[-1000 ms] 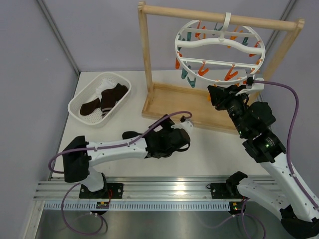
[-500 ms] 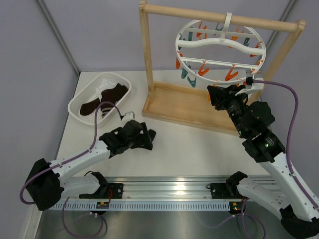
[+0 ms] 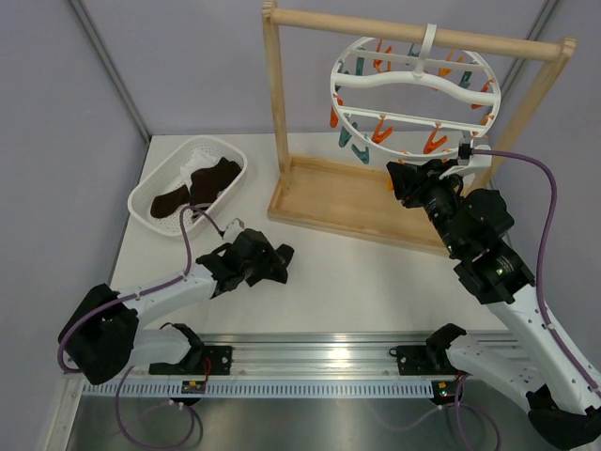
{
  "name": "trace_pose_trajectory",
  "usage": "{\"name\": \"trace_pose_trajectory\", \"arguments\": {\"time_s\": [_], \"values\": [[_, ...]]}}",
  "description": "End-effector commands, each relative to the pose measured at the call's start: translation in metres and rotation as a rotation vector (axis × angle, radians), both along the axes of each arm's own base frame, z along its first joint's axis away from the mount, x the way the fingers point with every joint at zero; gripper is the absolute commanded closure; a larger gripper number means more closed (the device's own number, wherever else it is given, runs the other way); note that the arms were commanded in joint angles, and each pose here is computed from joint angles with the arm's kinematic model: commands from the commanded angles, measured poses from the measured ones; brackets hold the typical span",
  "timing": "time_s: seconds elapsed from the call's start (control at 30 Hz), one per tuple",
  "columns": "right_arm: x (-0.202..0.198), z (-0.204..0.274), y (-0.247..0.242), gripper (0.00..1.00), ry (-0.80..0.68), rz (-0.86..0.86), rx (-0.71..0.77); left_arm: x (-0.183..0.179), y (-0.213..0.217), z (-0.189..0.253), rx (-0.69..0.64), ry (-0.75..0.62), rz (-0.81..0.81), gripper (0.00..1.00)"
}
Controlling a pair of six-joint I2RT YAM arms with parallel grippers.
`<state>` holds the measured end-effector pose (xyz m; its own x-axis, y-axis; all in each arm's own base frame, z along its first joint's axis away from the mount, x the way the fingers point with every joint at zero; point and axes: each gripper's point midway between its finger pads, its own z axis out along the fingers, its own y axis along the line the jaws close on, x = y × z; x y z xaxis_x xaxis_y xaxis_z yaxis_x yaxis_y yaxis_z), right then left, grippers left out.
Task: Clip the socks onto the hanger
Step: Pick up the sock at the center of the board.
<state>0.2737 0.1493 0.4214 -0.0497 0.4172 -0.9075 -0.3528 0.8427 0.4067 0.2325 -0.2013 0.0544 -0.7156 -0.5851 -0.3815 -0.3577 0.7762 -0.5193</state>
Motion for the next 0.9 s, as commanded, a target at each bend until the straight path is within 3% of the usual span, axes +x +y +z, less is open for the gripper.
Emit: {"name": "trace_pose_trajectory", "arguments": {"time_s": [0.0, 0.87], "values": [[-0.008, -0.016, 0.011, 0.89, 0.059, 0.072, -0.03, 0.024, -0.009, 0.015, -0.092, -0.081, 0.092, 0.34], [-0.008, -0.016, 0.013, 0.89, 0.059, 0.082, -0.025, 0.033, -0.007, -0.009, -0.059, -0.056, 0.124, 0.51]]}}
